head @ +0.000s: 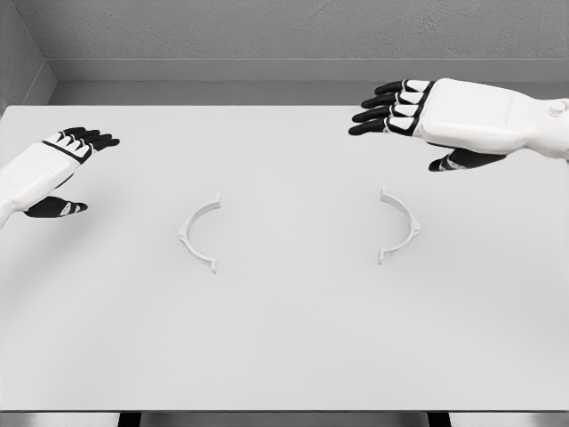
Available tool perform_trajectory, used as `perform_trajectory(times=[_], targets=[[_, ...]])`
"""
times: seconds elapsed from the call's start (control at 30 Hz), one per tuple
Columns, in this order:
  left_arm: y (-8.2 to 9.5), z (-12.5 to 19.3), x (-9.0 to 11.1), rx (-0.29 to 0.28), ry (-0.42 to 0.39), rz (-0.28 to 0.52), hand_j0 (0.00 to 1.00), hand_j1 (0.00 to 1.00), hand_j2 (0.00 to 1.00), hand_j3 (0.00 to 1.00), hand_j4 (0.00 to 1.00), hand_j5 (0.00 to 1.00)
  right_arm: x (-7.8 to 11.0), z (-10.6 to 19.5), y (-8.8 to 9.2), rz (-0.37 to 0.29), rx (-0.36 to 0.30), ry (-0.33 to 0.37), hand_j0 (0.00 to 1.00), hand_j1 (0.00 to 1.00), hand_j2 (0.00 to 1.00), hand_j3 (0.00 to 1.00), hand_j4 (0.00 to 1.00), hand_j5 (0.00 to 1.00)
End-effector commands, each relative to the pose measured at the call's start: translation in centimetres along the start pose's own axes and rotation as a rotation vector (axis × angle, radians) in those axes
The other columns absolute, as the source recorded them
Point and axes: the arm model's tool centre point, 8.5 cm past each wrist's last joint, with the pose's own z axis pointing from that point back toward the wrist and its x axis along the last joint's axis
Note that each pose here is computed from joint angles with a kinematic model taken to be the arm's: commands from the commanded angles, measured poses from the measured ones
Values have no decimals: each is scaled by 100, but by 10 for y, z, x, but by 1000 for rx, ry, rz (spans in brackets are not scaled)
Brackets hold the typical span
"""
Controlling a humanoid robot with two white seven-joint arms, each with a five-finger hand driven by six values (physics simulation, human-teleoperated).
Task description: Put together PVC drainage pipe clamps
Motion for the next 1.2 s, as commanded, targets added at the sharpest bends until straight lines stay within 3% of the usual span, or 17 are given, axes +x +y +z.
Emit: perform_trajectory(times=[0.0, 0.23, 0.33, 0.47, 0.6, 0.9, 1.03, 1.17], targets=[[0, 0, -1, 3, 1, 6, 100, 100, 100, 100, 100, 100, 0, 1, 0, -4, -1, 2, 100, 100, 100, 100, 100, 100], [-2, -13, 5, -3, 0, -17, 100, 100, 100, 100, 100, 100, -7, 14, 9, -22, 34, 40, 100, 100, 100, 100, 100, 100], [-7, -22, 9, -73, -5, -32, 100, 100, 100, 100, 100, 100, -24, 42, 25, -82, 53, 131, 100, 100, 100, 100, 100, 100], [-18, -39, 23, -90, -22, -37, 100, 100, 100, 100, 100, 100, -36, 66, 44, -146, 54, 207, 100, 100, 100, 100, 100, 100], [-3, -44, 18, -51, -12, -47, 100, 100, 100, 100, 100, 100, -37, 72, 45, -149, 60, 220, 100, 100, 100, 100, 100, 100], [-7, -47, 25, -59, -33, -46, 100, 100, 100, 100, 100, 100, -31, 68, 70, -204, 92, 208, 100, 100, 100, 100, 100, 100], [-7, -48, 26, -59, -36, -45, 100, 100, 100, 100, 100, 100, -31, 57, 75, -222, 62, 189, 100, 100, 100, 100, 100, 100], [-21, -66, 52, -59, -100, -12, 100, 100, 100, 100, 100, 100, -37, 44, 106, -306, 81, 189, 100, 100, 100, 100, 100, 100]])
